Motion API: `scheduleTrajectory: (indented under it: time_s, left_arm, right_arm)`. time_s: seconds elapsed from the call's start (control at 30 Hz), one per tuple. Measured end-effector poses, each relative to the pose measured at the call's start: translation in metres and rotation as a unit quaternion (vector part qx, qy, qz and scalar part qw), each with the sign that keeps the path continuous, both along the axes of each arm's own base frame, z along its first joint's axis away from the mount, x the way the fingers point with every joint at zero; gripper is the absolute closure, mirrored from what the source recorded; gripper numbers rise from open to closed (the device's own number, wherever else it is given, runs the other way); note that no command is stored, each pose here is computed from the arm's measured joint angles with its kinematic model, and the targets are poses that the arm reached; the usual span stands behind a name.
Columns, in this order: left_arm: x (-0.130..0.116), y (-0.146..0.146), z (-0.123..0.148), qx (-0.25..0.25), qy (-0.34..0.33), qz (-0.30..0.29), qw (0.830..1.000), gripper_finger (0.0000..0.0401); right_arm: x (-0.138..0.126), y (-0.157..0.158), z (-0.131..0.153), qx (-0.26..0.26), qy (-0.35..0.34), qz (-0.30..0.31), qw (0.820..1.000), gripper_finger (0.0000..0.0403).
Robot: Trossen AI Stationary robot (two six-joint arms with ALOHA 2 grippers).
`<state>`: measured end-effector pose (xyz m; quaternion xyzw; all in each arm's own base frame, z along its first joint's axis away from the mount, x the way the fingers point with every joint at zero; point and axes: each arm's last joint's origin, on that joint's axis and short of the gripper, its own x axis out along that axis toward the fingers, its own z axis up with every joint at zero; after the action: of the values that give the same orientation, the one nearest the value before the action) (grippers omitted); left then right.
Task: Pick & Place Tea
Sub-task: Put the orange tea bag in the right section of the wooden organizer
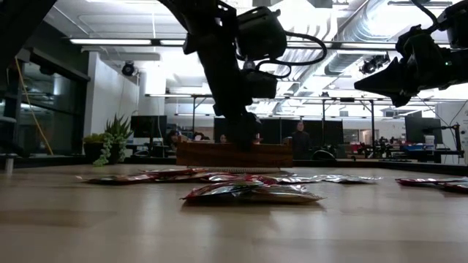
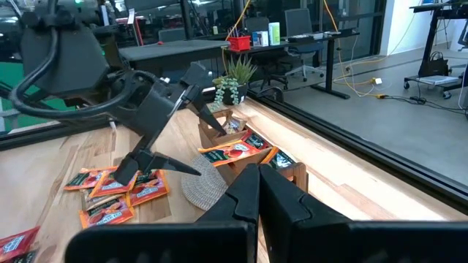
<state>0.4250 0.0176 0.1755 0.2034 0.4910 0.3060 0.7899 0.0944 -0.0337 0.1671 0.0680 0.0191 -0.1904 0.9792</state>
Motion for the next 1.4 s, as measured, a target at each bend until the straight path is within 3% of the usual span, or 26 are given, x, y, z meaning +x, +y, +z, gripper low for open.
scheduleTrajectory:
  time_s: [0.13, 0.27, 0.63, 0.9, 1.1, 1.23, 1.4]
  left_arm:
    - [0.000, 0.005, 0.000, 0.000, -0.003, 0.005, 1.000, 0.0100]
    - [0.000, 0.009, 0.000, 0.001, -0.003, 0.008, 1.000, 0.0154]
    - [-0.002, 0.009, -0.001, 0.005, 0.023, 0.000, 1.000, 0.0386]
    - [-0.004, 0.009, 0.009, 0.033, 0.065, -0.015, 0.997, 0.0397]
    - [-0.009, 0.009, 0.040, 0.046, 0.067, -0.019, 0.997, 0.0400]
    - [-0.008, 0.011, 0.076, 0.053, 0.041, -0.041, 0.997, 0.0400]
    - [-0.006, 0.017, 0.112, 0.019, 0.035, -0.084, 0.996, 0.0401]
  right_arm:
    - [0.000, 0.000, 0.000, 0.000, 0.000, 0.000, 1.000, 0.0402]
    - [0.000, 0.000, 0.000, 0.000, 0.000, 0.000, 1.000, 0.0402]
    - [0.000, 0.000, 0.000, 0.000, 0.000, 0.000, 1.000, 0.0402]
    - [0.000, 0.000, 0.000, 0.000, 0.000, 0.000, 1.000, 0.0402]
    - [0.000, 0.000, 0.000, 0.000, 0.000, 0.000, 1.000, 0.0402]
    - [0.000, 0.000, 0.000, 0.000, 0.000, 0.000, 1.000, 0.0402]
    - [0.000, 0.000, 0.000, 0.000, 0.000, 0.000, 1.000, 0.0402]
